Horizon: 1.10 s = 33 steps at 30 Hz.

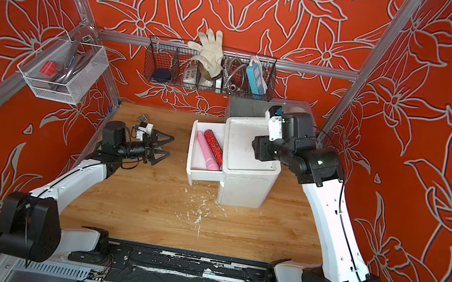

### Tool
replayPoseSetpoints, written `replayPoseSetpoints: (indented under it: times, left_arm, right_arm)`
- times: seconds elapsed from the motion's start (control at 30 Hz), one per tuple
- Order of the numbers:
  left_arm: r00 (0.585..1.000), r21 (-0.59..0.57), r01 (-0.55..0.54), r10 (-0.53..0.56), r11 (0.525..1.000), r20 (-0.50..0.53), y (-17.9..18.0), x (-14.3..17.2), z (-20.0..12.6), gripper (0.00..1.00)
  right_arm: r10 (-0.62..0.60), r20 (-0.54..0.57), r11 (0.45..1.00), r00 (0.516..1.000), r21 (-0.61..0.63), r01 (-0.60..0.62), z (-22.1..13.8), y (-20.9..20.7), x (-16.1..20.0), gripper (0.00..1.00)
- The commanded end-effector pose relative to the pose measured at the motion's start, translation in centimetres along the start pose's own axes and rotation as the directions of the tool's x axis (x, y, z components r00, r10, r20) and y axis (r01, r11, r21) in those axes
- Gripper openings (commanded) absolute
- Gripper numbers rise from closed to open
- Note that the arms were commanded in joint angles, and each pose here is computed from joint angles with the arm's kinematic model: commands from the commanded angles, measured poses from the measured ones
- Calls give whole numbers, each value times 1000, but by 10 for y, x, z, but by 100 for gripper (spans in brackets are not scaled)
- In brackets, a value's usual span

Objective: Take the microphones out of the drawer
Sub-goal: Open the drawer in the storage box, then pick up the microphone from the drawer.

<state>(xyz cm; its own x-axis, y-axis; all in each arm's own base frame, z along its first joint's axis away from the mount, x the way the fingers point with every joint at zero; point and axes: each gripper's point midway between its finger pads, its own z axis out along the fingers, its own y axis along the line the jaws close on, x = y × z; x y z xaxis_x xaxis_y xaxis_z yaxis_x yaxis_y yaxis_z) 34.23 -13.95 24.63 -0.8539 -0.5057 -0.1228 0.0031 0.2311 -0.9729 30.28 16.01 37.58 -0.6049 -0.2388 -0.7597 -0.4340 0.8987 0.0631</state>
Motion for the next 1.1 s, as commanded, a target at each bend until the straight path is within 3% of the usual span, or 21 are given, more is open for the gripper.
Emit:
replayPoseSetpoints:
  times: [0.0,0.3,0.6,1.07]
  left_arm:
    - [999,19,5,-4,1000,-53,-10,14,-5,100]
    - [999,9,2,-2,1000,-45,-20,9,-6,100]
    - [1000,22,9,-8,1000,-28,-20,7,-6,100]
    - [1000,26,-1,1,1000,-22,-20,11,-9,100]
  right_arm:
    - [-77,-64,994,995,-77,72,12,33,9,63]
    - [-241,-150,959,959,-191,210,63,100,20,62]
    - [-342,-209,925,916,-248,289,106,134,25,61]
    - [-403,-350,915,846,-151,373,172,124,45,61]
